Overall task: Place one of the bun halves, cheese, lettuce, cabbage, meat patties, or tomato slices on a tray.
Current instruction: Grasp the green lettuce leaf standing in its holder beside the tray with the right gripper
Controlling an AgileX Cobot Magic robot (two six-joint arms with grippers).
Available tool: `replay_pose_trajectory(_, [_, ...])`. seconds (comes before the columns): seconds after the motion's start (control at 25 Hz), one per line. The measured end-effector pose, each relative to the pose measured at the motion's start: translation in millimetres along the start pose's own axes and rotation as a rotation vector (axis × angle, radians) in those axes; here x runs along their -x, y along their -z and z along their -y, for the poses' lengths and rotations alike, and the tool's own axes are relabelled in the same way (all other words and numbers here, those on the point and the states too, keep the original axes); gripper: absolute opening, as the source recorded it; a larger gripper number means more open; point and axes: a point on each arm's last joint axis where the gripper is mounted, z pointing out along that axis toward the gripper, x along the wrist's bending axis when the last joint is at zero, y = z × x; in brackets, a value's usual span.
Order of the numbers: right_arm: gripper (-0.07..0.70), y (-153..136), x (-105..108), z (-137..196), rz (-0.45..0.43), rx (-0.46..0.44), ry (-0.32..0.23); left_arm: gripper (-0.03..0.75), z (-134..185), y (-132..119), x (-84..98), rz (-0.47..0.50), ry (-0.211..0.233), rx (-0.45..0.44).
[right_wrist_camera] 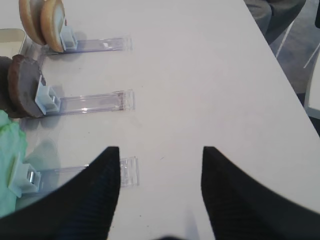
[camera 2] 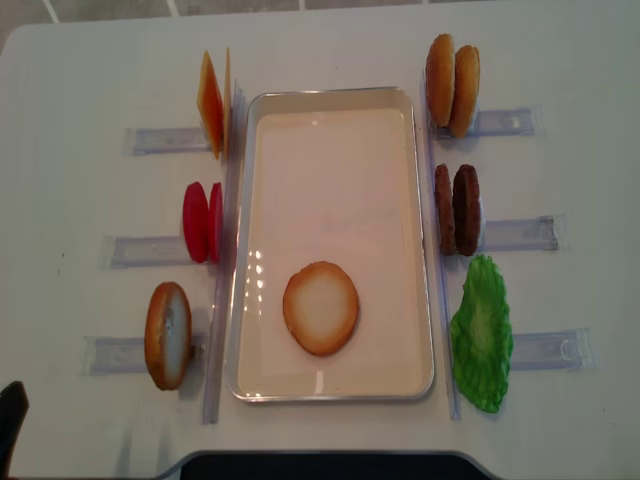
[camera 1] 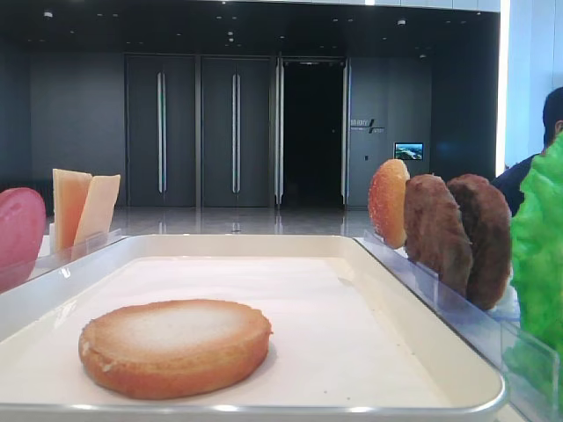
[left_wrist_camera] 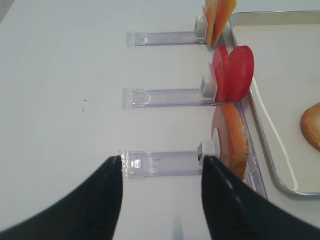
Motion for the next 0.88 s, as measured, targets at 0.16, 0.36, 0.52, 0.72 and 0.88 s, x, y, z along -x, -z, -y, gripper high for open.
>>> replay_pose_trajectory(0.16, [0.383,0.0,0.0,0.0,0.0,0.0,0.0,0.391,0.0,0.0,0.0,0.0,0.0,0.0])
replay_pose_trajectory(0.36, [0.383,0.0,0.0,0.0,0.0,0.0,0.0,0.391,0.0,0.0,0.0,0.0,0.0,0.0])
replay_pose_trajectory(0.52, [0.383,0.0,0.0,0.0,0.0,0.0,0.0,0.391,0.0,0.0,0.1,0.001,0.001,0.0])
replay_pose_trajectory(0.72, [0.383,0.0,0.0,0.0,0.0,0.0,0.0,0.391,0.0,0.0,0.1,0.001,0.001,0.0])
replay_pose_trajectory(0.88, [0.383,0.5,-0.2,0.2,-0.002,-0.004,-0.001,0.391,0.0,0.0,0.1,0.001,0.004,0.0])
